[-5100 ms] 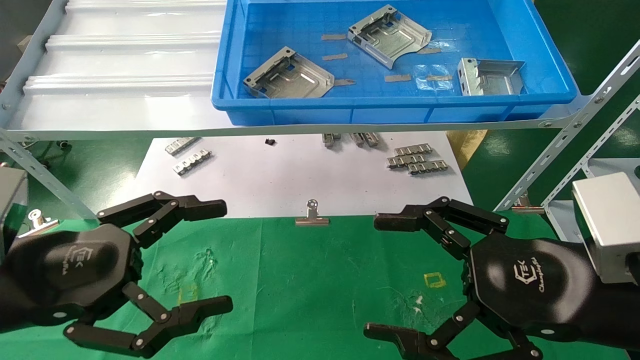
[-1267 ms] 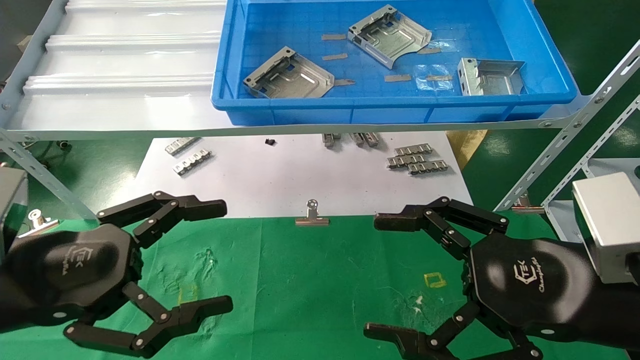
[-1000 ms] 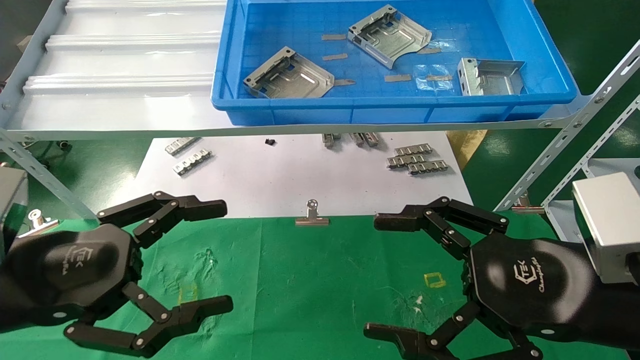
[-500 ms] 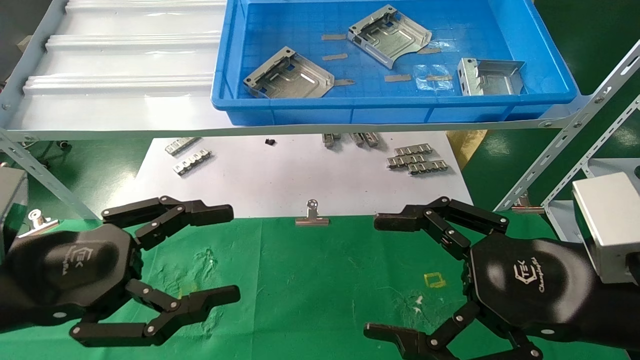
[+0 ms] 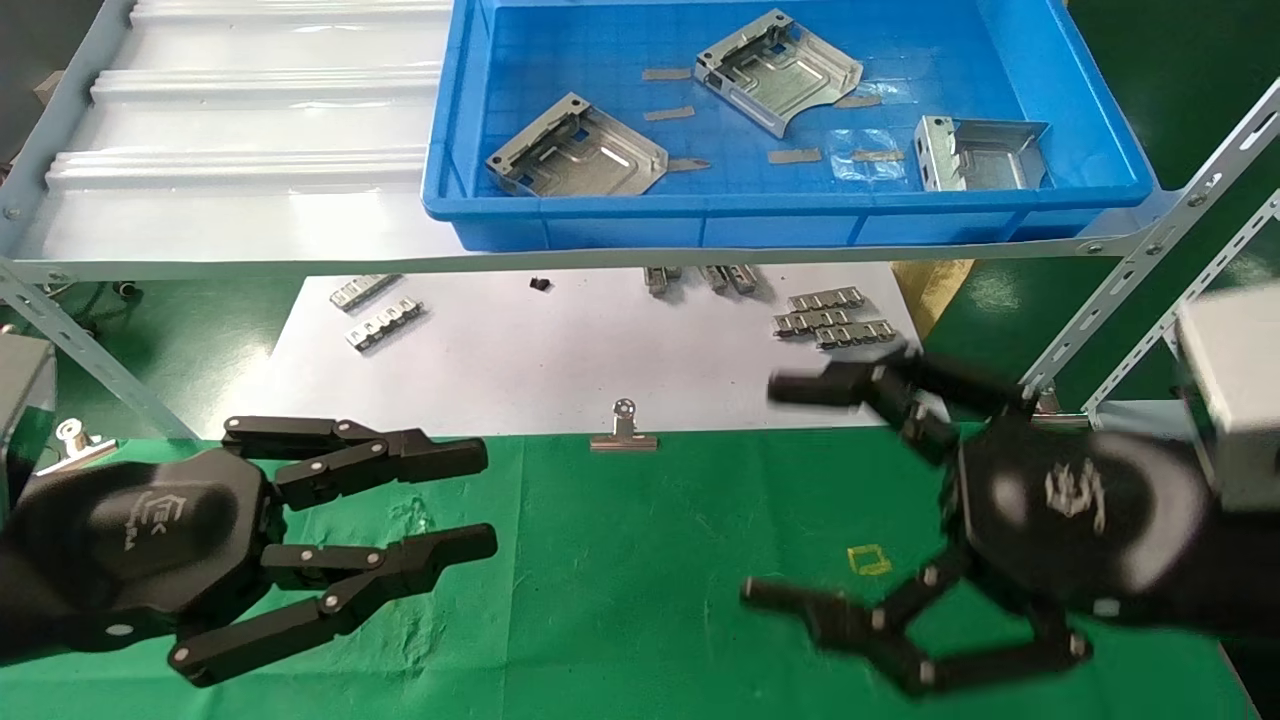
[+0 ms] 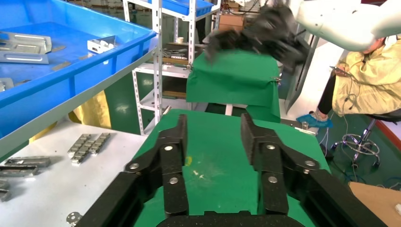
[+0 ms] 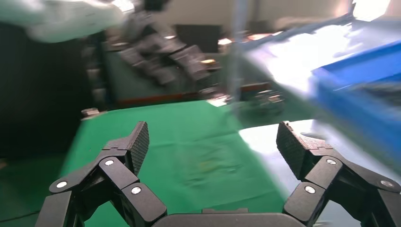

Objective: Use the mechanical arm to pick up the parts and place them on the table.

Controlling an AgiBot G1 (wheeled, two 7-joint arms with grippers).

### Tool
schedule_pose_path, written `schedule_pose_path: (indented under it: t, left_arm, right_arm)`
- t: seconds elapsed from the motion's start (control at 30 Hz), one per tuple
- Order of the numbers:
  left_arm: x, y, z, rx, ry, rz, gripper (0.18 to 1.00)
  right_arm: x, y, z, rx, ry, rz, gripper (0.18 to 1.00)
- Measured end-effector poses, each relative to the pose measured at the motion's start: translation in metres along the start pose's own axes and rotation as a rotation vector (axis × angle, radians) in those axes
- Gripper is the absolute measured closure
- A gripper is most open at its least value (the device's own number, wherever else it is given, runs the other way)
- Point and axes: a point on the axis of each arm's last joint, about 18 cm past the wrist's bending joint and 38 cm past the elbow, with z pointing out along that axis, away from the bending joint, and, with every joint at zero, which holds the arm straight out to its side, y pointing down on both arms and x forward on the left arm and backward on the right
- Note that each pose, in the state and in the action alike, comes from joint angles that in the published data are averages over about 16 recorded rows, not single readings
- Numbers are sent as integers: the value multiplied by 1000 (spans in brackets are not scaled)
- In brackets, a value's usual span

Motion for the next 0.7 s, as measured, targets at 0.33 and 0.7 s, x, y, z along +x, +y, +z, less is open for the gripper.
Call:
schedule_pose_path:
  t: [0.33, 0.7]
  left_arm:
    - [0, 0, 0, 0, 0, 0, 824]
    - [0, 0, 0, 0, 0, 0, 937]
  right_arm:
    - [98, -30, 32, -4, 227, -28, 179]
    - [189, -40, 117, -179, 403, -34, 179]
